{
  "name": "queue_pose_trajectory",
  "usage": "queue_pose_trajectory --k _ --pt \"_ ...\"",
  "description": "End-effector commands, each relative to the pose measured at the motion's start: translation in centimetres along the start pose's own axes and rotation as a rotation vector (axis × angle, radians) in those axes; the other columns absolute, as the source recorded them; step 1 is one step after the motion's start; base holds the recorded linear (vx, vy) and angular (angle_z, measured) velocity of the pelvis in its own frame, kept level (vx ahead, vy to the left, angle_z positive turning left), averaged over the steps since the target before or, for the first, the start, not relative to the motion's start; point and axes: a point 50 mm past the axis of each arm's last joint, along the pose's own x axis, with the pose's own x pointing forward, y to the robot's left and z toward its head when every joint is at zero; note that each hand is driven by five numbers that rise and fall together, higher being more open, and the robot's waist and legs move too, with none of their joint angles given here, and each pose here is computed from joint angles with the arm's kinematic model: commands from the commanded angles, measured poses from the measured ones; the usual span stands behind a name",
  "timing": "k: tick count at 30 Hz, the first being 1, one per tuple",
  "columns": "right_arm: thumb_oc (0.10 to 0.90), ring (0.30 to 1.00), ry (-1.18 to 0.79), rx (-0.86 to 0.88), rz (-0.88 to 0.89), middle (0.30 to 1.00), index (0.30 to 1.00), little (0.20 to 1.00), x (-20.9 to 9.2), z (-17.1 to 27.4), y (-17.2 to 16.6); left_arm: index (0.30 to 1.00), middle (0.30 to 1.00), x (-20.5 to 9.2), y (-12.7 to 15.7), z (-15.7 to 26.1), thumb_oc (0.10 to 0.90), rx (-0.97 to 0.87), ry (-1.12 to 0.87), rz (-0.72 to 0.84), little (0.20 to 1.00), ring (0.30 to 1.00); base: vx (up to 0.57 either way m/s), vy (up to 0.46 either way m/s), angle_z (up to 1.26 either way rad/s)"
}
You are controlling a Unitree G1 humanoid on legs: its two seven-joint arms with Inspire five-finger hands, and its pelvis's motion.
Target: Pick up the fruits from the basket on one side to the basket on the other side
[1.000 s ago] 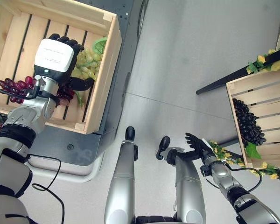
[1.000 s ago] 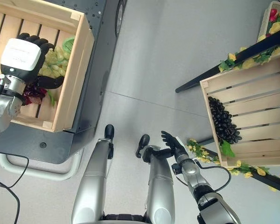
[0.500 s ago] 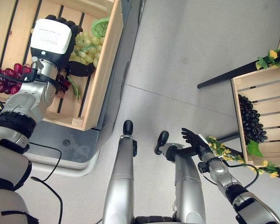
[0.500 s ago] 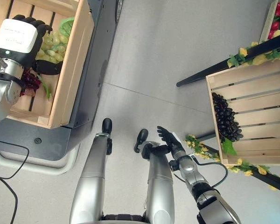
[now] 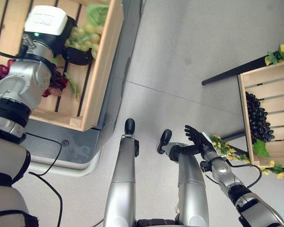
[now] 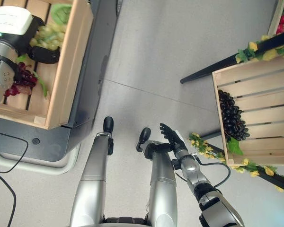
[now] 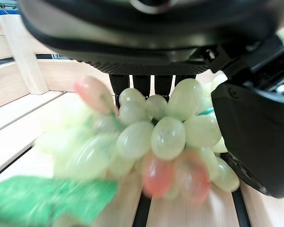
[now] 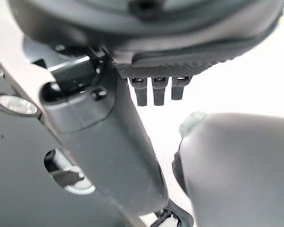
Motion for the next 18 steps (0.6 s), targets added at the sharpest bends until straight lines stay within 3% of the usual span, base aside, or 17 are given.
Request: queue_pose_trajectory --k 1,11,18 --pt "0.800 0.900 -0.041 0.008 -0.120 0.900 0.900 0.900 -1.5 -0.4 -3.4 0.300 0.300 -1.8 -4.6 -1.9 0.400 0.114 0.062 -0.206 0.300 0.300 -0.02 -0.032 -0.09" --pt "0.800 0.900 0.014 0.037 -0.116 0.900 0.900 0.900 -2.3 -1.8 -3.5 0.300 0.300 -2.8 -4.3 -2.6 0.400 0.070 0.018 -0.070 0.300 0.300 -0.02 -0.027 -0.07" --pt "0.800 0.900 0.015 0.080 -0.102 0.900 0.900 0.900 -2.9 -2.6 -2.6 0.300 0.300 -5.6 -6.6 -4.8 0.400 -0.005 0.074 -0.011 0.300 0.300 -0.01 -0.013 -0.10"
